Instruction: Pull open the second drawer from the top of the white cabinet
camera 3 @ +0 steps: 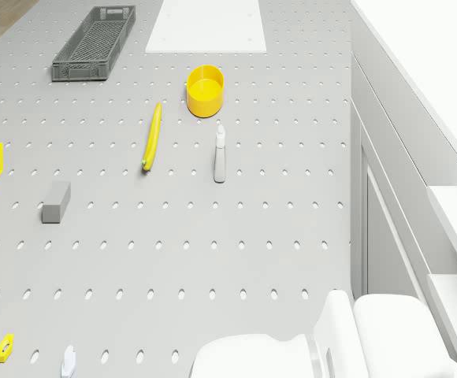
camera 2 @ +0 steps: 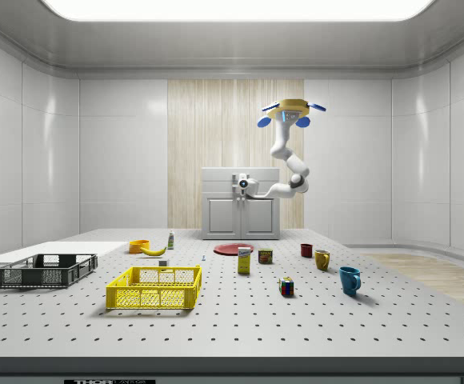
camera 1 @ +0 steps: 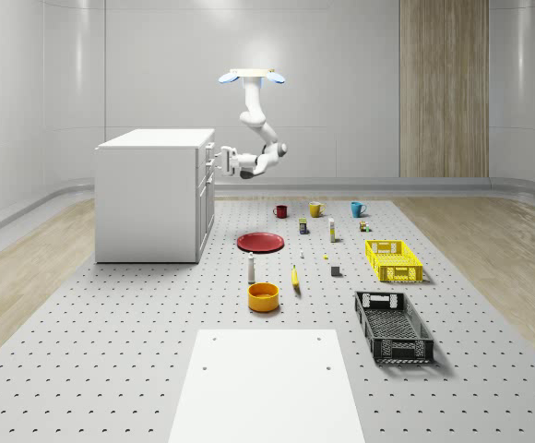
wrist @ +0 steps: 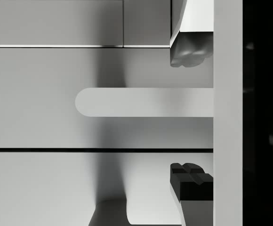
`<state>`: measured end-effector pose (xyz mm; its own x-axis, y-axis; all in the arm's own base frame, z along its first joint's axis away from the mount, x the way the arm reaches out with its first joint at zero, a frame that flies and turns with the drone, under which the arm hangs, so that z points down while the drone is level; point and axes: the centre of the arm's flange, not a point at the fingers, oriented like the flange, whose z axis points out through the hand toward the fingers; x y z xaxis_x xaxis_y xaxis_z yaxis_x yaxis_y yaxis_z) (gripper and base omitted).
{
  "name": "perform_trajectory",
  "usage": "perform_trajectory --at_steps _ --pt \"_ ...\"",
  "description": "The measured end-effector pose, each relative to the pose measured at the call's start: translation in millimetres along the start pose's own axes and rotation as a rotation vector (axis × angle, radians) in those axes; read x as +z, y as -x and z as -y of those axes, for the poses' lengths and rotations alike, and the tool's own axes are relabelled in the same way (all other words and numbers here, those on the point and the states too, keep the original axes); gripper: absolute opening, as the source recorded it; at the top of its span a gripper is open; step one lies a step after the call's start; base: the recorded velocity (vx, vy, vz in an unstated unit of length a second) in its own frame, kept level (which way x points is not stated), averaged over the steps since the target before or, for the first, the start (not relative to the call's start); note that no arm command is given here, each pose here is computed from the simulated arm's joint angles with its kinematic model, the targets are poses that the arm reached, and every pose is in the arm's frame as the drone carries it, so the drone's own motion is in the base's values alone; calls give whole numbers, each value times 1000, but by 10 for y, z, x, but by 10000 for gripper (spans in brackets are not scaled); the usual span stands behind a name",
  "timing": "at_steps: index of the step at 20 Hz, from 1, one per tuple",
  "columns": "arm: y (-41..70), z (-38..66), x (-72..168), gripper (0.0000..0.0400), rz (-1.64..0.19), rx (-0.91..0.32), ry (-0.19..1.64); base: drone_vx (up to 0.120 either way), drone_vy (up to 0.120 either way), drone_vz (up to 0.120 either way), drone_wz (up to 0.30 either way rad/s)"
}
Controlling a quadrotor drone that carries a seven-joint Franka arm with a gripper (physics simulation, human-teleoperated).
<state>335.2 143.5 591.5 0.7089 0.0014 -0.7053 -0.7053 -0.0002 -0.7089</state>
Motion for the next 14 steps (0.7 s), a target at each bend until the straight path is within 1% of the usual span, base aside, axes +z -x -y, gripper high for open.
perform_trajectory --at_steps 4,10,14 --pt "-4 5 51 300 0 0 0 0 0 0 0" --pt "53 67 77 300 0 0 0 0 0 0 0" --pt "76 91 82 300 0 0 0 0 0 0 0"
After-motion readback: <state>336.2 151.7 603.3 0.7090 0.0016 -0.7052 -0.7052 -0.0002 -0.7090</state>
